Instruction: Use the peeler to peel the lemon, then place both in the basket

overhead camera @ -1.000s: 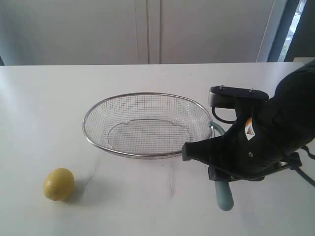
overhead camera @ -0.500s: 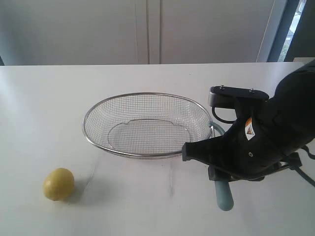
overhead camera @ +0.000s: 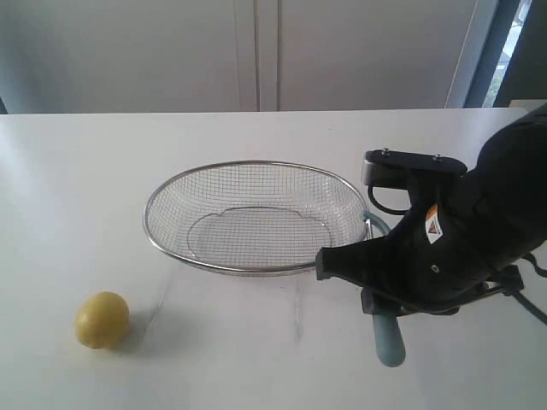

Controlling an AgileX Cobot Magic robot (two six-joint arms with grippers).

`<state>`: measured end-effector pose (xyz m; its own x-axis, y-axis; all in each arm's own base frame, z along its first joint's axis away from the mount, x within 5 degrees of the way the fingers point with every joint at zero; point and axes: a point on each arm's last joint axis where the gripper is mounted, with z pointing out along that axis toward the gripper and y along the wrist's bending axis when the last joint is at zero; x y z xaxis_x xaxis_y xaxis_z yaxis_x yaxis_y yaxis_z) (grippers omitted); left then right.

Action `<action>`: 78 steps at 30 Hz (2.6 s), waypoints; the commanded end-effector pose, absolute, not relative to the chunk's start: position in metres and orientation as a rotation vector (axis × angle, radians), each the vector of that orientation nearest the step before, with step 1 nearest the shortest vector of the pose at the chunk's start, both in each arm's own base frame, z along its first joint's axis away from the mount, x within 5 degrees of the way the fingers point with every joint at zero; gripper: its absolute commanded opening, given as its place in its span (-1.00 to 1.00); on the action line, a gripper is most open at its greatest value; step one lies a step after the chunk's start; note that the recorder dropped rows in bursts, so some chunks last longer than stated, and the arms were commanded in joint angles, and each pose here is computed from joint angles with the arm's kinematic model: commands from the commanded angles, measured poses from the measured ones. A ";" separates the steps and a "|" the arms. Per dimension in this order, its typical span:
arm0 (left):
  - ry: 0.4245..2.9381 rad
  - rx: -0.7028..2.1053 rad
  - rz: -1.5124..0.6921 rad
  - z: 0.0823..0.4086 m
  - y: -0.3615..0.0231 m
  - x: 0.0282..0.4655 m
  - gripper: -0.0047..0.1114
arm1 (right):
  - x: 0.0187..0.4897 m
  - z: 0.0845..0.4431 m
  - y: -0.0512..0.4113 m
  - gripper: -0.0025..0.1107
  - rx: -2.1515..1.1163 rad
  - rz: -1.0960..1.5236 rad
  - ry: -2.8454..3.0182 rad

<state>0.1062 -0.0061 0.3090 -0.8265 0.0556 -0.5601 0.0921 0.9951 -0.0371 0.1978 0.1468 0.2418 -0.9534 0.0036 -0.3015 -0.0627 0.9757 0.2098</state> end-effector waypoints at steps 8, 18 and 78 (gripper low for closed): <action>2.699 0.218 -0.092 0.290 -0.006 0.137 -0.92 | 0.197 0.244 0.146 -0.96 -0.044 0.321 2.809; 2.821 0.225 -0.118 0.272 -0.006 0.157 -0.92 | 0.197 0.244 0.146 -0.96 -0.044 0.316 2.815; 2.796 0.561 -0.299 0.229 -0.100 0.223 0.14 | 0.197 0.244 0.146 -0.96 -0.044 0.322 2.807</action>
